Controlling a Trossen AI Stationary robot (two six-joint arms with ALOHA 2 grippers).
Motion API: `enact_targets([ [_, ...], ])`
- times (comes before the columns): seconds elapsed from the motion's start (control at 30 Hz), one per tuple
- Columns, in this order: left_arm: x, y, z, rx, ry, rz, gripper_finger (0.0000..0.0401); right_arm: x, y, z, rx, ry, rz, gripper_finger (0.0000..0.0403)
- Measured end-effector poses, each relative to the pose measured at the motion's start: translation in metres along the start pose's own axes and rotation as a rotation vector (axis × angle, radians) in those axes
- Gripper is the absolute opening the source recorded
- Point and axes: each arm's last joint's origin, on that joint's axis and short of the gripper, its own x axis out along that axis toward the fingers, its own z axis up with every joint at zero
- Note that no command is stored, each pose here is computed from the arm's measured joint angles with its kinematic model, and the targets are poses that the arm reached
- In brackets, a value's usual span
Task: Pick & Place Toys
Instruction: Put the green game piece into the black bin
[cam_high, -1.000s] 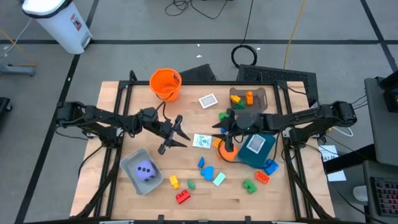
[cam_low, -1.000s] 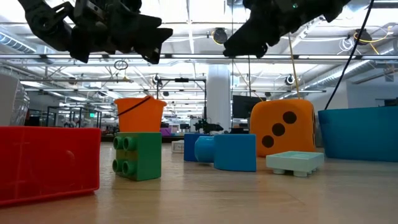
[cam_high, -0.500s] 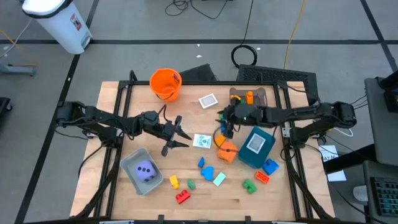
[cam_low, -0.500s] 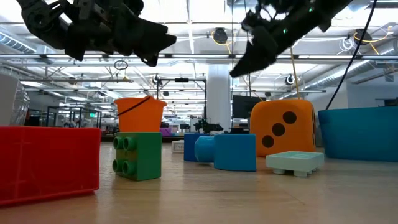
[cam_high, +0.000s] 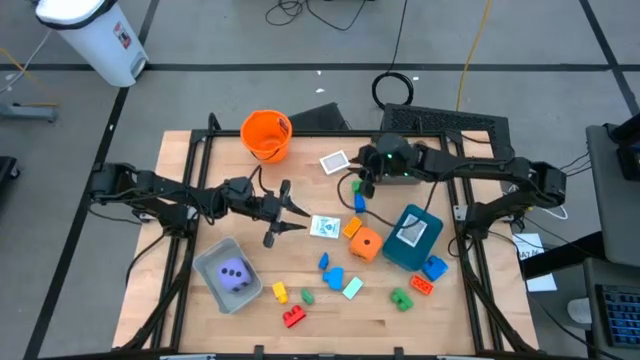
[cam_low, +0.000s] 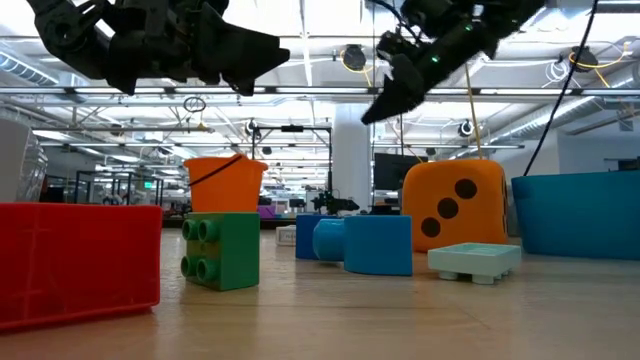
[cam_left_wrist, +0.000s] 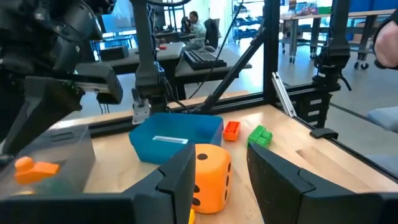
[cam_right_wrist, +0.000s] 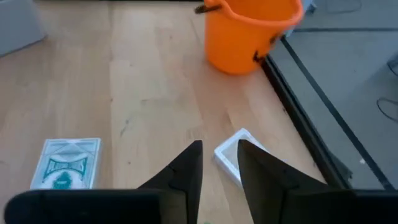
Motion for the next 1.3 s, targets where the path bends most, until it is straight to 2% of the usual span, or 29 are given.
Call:
enact_targets([
  [0.1, 0.000, 0.001, 0.000, 0.013, -0.002, 0.003, 0.0152, 0.015, -0.003, 0.017, -0.035, 0.008, 0.001, 0.0112],
  [0.3, -0.001, 0.003, -0.001, 0.001, 0.007, 0.012, 0.0152, 0.057, -0.006, 0.022, -0.112, 0.258, 0.004, 0.0167],
  [0.43, -0.001, 0.003, -0.004, -0.015, 0.042, 0.007, 0.0152, 0.078, -0.010, 0.007, -0.118, 0.477, 0.014, 0.0206],
  [0.67, -0.001, 0.002, -0.008, -0.036, 0.079, -0.006, 0.0152, 0.089, -0.010, -0.019, -0.136, 0.664, 0.061, 0.0261],
  [0.9, -0.001, 0.002, -0.009, -0.080, 0.091, -0.009, 0.0152, 0.090, -0.009, -0.019, -0.192, 0.669, 0.085, 0.0291],
  [1.1, -0.001, 0.000, -0.011, -0.098, 0.104, -0.016, 0.0152, 0.089, -0.004, -0.026, -0.188, 0.678, 0.175, 0.0289],
  [1.3, 0.000, -0.003, -0.010, -0.095, 0.103, -0.029, 0.0152, 0.092, 0.001, -0.035, -0.195, 0.676, 0.182, 0.0278],
])
